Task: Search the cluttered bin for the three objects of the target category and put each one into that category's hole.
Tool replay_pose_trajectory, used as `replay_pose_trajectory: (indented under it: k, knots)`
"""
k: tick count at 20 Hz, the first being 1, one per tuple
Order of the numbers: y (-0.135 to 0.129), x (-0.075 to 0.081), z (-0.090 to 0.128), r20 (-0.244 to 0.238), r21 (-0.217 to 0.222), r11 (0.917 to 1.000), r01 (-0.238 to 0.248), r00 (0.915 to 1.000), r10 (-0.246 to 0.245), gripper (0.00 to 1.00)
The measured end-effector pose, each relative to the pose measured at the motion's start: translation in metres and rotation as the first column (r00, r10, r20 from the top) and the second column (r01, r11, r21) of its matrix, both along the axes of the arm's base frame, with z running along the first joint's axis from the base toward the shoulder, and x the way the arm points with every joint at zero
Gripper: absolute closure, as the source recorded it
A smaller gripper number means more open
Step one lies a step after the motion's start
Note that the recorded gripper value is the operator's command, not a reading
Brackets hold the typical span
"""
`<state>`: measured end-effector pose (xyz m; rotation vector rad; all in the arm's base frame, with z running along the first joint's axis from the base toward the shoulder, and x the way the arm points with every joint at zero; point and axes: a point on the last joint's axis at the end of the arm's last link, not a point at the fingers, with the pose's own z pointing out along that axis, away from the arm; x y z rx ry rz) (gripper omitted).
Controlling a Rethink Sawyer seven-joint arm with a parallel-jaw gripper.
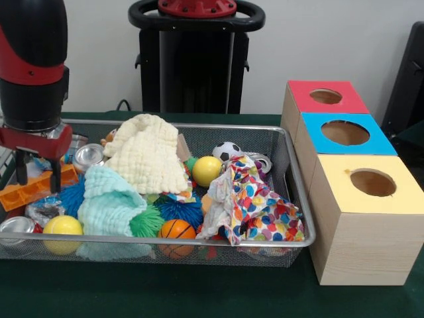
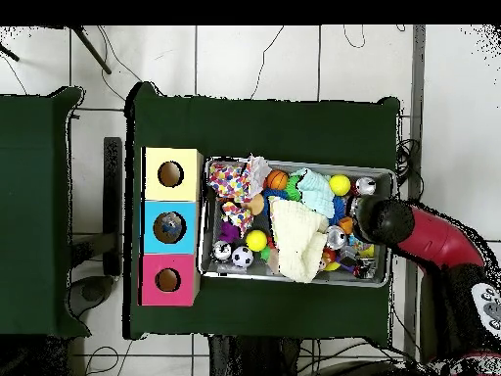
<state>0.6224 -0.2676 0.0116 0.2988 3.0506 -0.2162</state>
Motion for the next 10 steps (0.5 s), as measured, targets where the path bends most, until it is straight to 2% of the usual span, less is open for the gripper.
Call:
replay_pose_trajectory:
  k: [10]
  knots:
    - [0.002, 0.000, -0.012, 0.014, 0.010, 0.9998, 0.019, 0.9997, -0.019, 0.00]
